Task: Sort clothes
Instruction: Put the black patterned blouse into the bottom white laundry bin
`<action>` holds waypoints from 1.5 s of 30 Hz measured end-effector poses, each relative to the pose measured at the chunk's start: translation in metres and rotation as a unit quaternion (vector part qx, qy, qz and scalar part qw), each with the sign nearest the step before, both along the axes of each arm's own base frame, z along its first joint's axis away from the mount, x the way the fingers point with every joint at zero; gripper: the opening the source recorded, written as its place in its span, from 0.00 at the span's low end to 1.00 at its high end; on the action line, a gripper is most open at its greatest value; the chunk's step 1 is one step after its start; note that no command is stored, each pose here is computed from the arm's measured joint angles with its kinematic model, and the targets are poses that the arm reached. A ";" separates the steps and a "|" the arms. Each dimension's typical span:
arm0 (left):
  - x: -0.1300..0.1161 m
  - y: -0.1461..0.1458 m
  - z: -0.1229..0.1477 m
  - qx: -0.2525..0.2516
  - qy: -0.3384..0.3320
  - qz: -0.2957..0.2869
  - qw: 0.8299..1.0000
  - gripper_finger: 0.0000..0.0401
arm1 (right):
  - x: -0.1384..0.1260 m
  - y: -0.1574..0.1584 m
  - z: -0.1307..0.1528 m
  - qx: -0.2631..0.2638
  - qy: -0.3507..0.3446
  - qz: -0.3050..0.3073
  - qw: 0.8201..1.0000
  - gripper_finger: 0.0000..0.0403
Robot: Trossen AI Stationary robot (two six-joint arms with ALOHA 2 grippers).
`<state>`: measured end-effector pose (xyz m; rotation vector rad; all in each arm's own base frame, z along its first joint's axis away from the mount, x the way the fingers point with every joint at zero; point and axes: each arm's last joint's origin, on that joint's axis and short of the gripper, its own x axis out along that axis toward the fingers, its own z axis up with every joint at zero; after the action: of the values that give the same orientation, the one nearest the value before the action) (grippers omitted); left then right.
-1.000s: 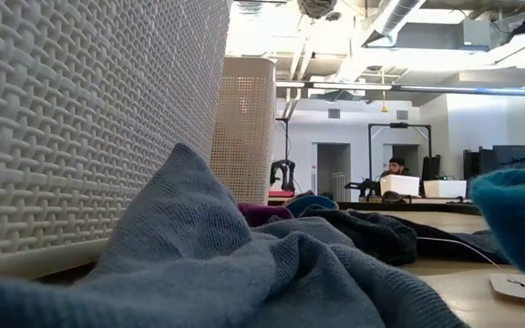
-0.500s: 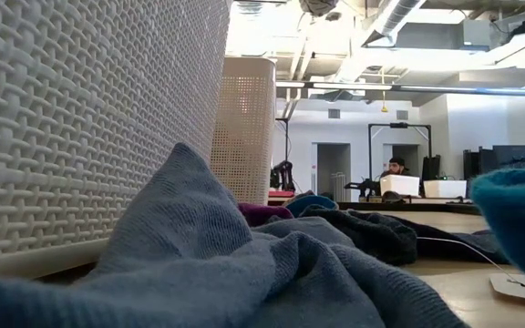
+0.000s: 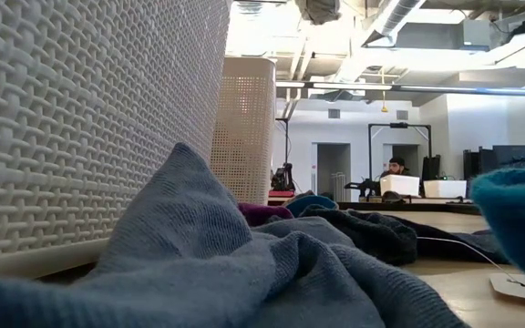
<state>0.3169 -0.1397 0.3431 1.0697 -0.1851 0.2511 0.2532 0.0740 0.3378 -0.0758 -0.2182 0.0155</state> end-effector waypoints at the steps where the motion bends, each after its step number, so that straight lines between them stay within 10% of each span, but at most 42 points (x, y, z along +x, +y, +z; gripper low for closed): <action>1: 0.000 0.001 0.000 0.002 0.000 -0.001 1.000 0.91 | 0.002 -0.001 -0.002 0.004 0.007 -0.002 1.000 0.02; 20: 0.011 0.025 -0.001 -0.069 -0.009 -0.012 0.997 0.88 | 0.045 -0.001 -0.015 0.014 0.091 0.025 0.995 0.02; 36: 0.008 0.017 -0.009 -0.044 0.043 0.053 0.997 0.09 | 0.049 0.000 -0.010 0.006 0.116 0.024 0.993 0.09; 45: -0.008 -0.016 0.015 0.003 0.041 0.088 0.995 0.09 | 0.048 0.002 -0.010 -0.003 0.124 0.030 0.992 0.27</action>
<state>0.3092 -0.1556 0.3579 1.1022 -0.0182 0.3656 0.3013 0.0758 0.3274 -0.0726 0.0276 0.0857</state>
